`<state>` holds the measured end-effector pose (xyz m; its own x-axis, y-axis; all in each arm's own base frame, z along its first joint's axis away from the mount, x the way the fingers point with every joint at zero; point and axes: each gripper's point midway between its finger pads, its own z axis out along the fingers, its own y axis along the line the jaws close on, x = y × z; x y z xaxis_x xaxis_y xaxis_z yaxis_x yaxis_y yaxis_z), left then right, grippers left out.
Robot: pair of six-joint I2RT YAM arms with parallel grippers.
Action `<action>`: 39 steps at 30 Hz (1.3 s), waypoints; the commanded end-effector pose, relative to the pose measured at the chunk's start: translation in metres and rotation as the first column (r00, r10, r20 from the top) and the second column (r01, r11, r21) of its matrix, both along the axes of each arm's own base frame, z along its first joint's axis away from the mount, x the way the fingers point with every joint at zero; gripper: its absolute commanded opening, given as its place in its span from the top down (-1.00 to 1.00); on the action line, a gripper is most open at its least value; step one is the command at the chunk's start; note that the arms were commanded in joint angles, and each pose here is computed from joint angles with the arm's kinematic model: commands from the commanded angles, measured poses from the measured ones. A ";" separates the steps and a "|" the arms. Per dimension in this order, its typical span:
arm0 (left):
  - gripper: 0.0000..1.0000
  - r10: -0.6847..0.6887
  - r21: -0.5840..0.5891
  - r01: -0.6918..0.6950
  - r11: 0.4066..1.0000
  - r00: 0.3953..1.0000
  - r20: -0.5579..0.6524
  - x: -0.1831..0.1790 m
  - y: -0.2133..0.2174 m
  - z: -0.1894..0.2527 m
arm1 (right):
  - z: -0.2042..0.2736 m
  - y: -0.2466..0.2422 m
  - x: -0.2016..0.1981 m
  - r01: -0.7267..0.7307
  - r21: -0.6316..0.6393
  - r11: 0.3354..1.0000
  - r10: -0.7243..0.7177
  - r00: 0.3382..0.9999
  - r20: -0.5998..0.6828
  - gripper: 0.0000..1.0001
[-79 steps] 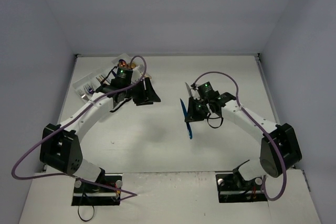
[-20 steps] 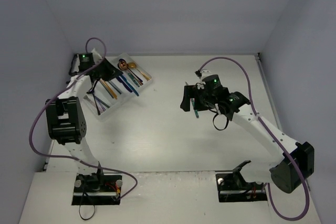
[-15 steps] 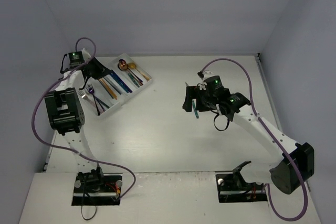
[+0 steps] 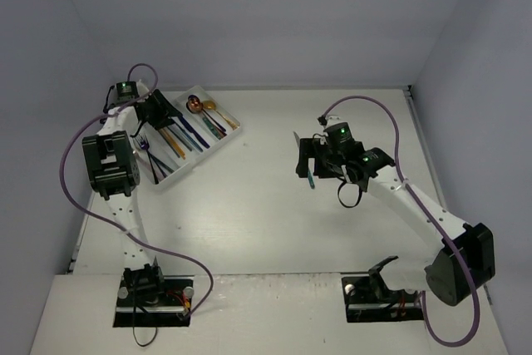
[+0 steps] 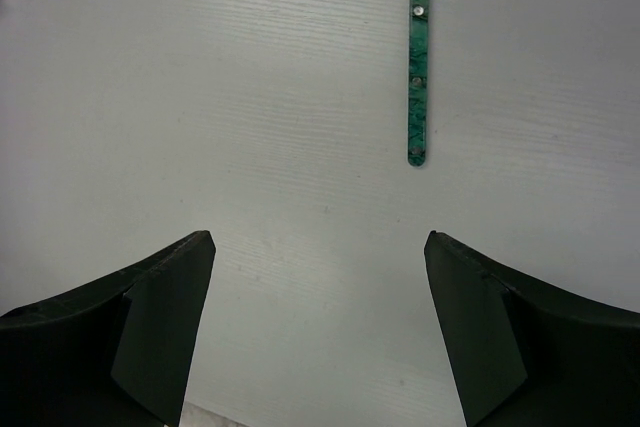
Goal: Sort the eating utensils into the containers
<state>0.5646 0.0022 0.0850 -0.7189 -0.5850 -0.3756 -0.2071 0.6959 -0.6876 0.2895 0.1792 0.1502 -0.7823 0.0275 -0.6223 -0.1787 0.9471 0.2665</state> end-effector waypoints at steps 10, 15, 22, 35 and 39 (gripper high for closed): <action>-0.19 -0.017 0.354 -0.011 0.935 0.997 0.074 -0.063 -0.008 0.113 | -0.052 -0.017 0.062 0.132 -0.240 0.962 -0.143 0.989 -0.028 -0.61; -0.19 -0.123 0.381 0.076 0.921 0.987 0.102 -0.116 -0.069 0.136 | -0.082 -0.021 0.072 0.139 -0.307 0.941 -0.169 0.983 -0.074 -0.59; -0.19 -0.285 0.390 0.236 0.890 0.956 0.074 -0.198 -0.139 0.134 | -0.120 -0.023 0.076 0.102 -0.377 0.921 -0.165 0.976 -0.140 -0.25; -0.19 -0.378 0.355 0.338 0.872 0.925 0.047 -0.258 -0.182 0.126 | -0.153 0.000 0.079 -0.031 -0.329 0.944 -0.051 0.970 -0.238 1.00; -0.19 -0.400 0.323 0.367 0.873 0.915 0.042 -0.257 -0.194 0.127 | -0.119 0.026 0.084 -0.094 -0.295 0.951 0.053 0.988 -0.144 1.00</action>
<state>0.3024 -0.1775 0.1906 -0.8330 -0.0918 -0.5456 0.1533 0.9093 -0.3869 0.3760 0.1753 0.0102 -0.8915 -0.1187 -0.4372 -0.1126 0.9928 -0.0400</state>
